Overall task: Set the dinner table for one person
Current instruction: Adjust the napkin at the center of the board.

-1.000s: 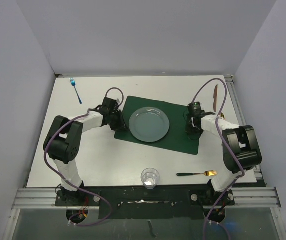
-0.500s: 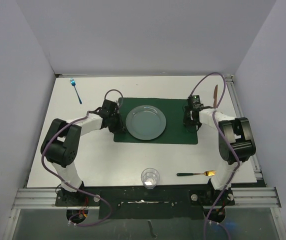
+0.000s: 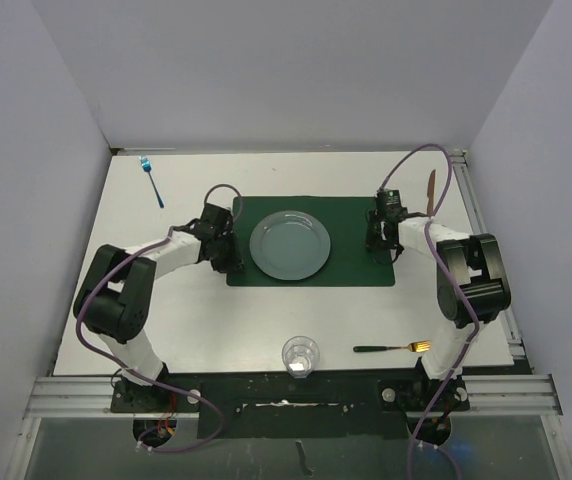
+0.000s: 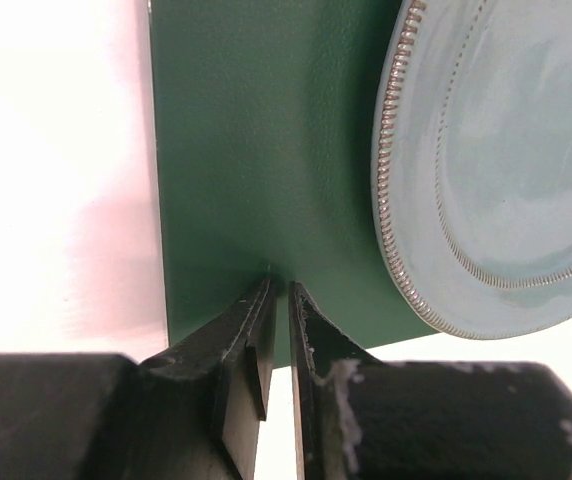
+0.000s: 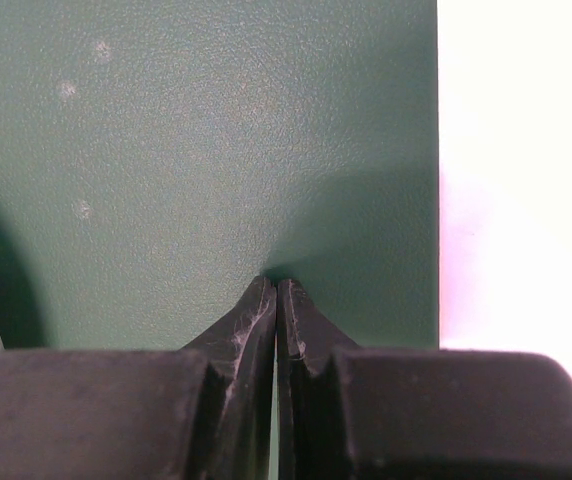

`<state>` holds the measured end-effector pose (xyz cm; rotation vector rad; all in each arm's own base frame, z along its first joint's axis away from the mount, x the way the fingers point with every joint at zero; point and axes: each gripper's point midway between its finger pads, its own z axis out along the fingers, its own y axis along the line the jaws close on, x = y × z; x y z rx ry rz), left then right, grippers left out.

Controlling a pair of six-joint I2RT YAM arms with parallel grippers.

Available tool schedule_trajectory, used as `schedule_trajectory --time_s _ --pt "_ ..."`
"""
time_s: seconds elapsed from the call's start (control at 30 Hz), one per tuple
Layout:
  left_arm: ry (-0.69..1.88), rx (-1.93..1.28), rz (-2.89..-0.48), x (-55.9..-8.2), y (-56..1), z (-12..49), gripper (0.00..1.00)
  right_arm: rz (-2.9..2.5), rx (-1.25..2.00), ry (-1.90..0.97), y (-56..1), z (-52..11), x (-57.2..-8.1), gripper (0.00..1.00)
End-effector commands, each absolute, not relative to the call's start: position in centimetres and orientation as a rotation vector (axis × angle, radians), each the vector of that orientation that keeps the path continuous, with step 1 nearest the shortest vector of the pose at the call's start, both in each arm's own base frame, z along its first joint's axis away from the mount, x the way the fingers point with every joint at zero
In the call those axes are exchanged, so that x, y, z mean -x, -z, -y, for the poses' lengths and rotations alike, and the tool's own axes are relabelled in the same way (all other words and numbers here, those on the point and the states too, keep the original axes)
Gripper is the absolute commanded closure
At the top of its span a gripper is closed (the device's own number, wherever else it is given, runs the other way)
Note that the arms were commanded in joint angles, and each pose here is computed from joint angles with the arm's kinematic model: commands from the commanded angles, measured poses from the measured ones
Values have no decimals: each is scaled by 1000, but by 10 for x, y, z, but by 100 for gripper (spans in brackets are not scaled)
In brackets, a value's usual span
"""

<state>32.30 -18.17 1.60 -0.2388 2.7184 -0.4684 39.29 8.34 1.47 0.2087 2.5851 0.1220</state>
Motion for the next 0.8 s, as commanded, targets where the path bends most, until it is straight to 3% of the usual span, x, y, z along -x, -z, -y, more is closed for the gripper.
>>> schedule_trajectory --time_s 0.0,0.1,0.27,0.33,0.5,0.77 --pt "363 250 -2749 -309 -16 163 88 -2710 -198 -125 16 -83 -362 100" --pt "393 273 -2687 -319 -34 166 86 -2707 -193 -119 12 -82 -362 99" --pt "458 289 -2562 -343 -81 175 79 -2674 -170 -120 -11 -82 -368 59" --pt "500 286 -2505 -352 -104 180 76 -2645 -165 -125 -25 -82 -371 49" --pt "737 256 -2350 -369 -160 198 64 -2560 -152 -162 -64 -85 -380 47" --pt "1471 161 -2065 -357 -214 219 66 -2504 -139 -259 -80 -88 -378 51"
